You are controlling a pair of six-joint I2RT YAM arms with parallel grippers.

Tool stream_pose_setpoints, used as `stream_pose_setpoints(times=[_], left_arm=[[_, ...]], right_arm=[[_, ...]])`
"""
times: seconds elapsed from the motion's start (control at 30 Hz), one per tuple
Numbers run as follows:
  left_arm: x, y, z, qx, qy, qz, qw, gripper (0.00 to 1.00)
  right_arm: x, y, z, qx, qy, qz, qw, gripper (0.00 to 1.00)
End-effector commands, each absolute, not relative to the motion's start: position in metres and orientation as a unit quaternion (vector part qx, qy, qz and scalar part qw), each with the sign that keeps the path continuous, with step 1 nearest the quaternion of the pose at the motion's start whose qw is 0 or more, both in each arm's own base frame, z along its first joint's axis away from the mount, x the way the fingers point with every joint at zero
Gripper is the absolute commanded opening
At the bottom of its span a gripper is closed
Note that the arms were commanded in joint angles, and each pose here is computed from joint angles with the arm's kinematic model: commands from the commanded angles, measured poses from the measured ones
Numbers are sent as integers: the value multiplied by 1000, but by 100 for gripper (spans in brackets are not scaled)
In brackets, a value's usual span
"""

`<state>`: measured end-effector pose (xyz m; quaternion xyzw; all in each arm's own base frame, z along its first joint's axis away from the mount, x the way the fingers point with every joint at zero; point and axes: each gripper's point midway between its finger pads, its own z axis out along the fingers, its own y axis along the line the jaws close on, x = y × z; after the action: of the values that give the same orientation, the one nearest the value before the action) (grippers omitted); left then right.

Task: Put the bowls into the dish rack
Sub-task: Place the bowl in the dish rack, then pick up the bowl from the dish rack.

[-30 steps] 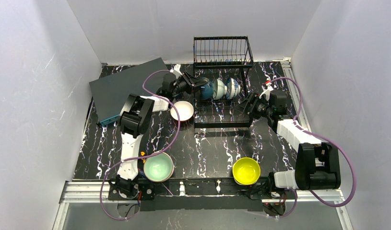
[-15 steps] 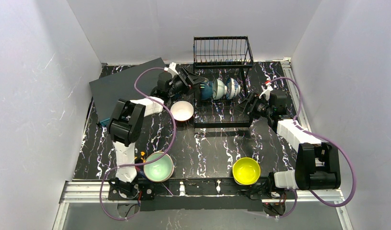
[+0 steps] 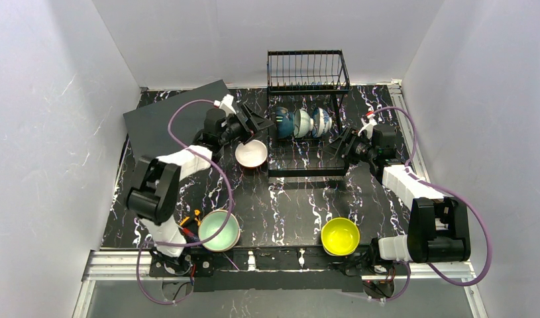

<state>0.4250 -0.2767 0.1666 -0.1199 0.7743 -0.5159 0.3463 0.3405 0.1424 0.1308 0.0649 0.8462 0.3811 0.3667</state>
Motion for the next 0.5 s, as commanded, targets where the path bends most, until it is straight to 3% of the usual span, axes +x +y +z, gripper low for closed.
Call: stream_pose_setpoints(times=[0.0, 0.17, 0.33, 0.47], left_arm=[[395, -259, 202, -63, 778, -488, 391, 81], [353, -231, 195, -39, 824, -419, 380, 83], [316, -192, 172, -70, 866, -335, 364, 98], [293, -173, 151, -118, 879, -306, 347, 98]], right_arm=[[345, 144, 147, 53, 831, 395, 389, 73], [345, 144, 153, 56, 827, 396, 395, 73], [347, 145, 156, 59, 823, 401, 398, 73], [348, 143, 165, 61, 821, 398, 405, 73]])
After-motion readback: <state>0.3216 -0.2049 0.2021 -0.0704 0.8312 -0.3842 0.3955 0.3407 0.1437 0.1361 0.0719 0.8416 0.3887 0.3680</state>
